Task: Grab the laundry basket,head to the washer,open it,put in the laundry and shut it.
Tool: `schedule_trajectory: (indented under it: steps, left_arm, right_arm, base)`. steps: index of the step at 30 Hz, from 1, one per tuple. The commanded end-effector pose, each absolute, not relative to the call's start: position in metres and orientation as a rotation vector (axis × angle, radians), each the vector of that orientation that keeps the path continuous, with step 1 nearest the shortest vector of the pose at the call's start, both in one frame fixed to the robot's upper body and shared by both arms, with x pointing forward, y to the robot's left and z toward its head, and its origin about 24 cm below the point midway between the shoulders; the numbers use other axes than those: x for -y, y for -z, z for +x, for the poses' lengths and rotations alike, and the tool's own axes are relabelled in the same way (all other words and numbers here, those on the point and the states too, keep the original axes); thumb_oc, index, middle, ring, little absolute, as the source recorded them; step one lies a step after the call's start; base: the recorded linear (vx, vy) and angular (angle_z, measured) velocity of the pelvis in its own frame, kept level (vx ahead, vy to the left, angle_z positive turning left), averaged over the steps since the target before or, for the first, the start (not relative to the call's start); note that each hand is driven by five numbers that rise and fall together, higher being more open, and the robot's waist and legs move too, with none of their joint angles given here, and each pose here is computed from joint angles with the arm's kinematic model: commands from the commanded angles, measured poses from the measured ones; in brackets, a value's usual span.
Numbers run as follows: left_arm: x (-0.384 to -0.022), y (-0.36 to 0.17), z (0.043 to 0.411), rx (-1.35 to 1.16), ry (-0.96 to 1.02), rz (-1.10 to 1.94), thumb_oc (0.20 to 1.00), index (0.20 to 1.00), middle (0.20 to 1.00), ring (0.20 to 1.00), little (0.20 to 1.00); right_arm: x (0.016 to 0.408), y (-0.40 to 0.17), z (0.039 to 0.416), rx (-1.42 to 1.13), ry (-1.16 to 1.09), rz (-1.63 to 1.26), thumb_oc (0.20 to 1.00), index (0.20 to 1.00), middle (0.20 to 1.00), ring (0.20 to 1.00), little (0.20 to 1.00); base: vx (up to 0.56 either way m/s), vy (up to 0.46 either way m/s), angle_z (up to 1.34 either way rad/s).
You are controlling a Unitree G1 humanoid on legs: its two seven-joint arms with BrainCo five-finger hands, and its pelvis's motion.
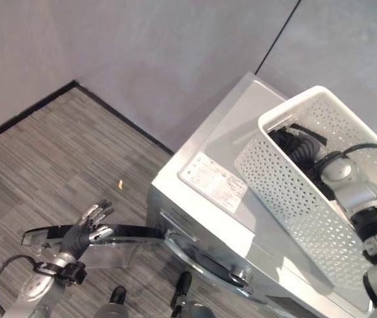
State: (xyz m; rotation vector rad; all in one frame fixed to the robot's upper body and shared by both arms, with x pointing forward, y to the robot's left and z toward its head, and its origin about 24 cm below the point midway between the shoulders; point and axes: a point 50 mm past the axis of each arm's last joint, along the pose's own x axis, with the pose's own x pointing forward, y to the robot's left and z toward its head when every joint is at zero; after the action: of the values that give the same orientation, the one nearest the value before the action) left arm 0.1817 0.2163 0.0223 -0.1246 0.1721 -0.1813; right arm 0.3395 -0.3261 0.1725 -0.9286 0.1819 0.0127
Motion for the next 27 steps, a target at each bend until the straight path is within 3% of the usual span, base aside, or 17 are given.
schedule_trajectory:
  steps: [1,6,7,8,9,13,20,27]
  left_arm:
    - [-0.212,-0.021,0.186,-0.176,0.183,-0.114,1.0,1.0,1.0,1.0,1.0]
    - [-0.207,-0.023,0.19,-0.159,0.2,-0.124,1.0,1.0,1.0,1.0,1.0]
    - [-0.205,-0.023,0.19,-0.16,0.204,-0.127,1.0,1.0,1.0,1.0,1.0]
    - [-0.204,-0.023,0.19,-0.16,0.21,-0.127,1.0,1.0,1.0,1.0,1.0]
    - [-0.204,-0.023,0.19,-0.16,0.216,-0.126,1.0,1.0,1.0,1.0,1.0]
    - [-0.2,-0.023,0.192,-0.155,0.238,-0.132,1.0,1.0,1.0,1.0,1.0]
    - [-0.202,-0.026,0.195,-0.143,0.218,-0.127,1.0,1.0,1.0,1.0,1.0]
    - [-0.214,-0.027,0.193,-0.134,0.15,-0.113,1.0,1.0,1.0,1.0,1.0]
  right_arm:
    - [0.324,-0.189,0.353,-0.166,0.026,-0.964,1.0,1.0,1.0,1.0,1.0]
    - [0.324,-0.162,0.353,-0.289,-0.033,-0.986,1.0,1.0,1.0,1.0,1.0]
    - [0.32,-0.156,0.351,-0.303,-0.073,-0.99,0.862,0.862,0.862,0.862,0.862]
    - [0.319,-0.152,0.349,-0.315,-0.092,-0.991,0.489,0.489,0.489,0.489,0.489]
    - [0.318,-0.148,0.347,-0.327,-0.112,-0.99,0.2,0.2,0.2,0.2,0.2]
    - [0.31,-0.131,0.34,-0.349,-0.189,-0.964,0.2,0.2,0.2,0.2,0.2]
    - [0.321,-0.154,0.339,-0.247,-0.08,-0.916,0.2,0.2,0.2,0.2,0.2]
    - [0.338,-0.216,0.323,0.007,0.098,-0.92,0.2,0.2,0.2,0.2,0.2]
  base:
    - [-0.05,-0.024,0.17]
    - [-0.03,-0.037,0.13]
    - [0.0,-0.029,0.17]
    - [0.01,-0.043,0.13]
    - [0.01,-0.052,0.07]
    - [0.02,-0.042,0.06]
    - [0.01,0.009,0.0]
    - [0.02,0.051,-0.15]
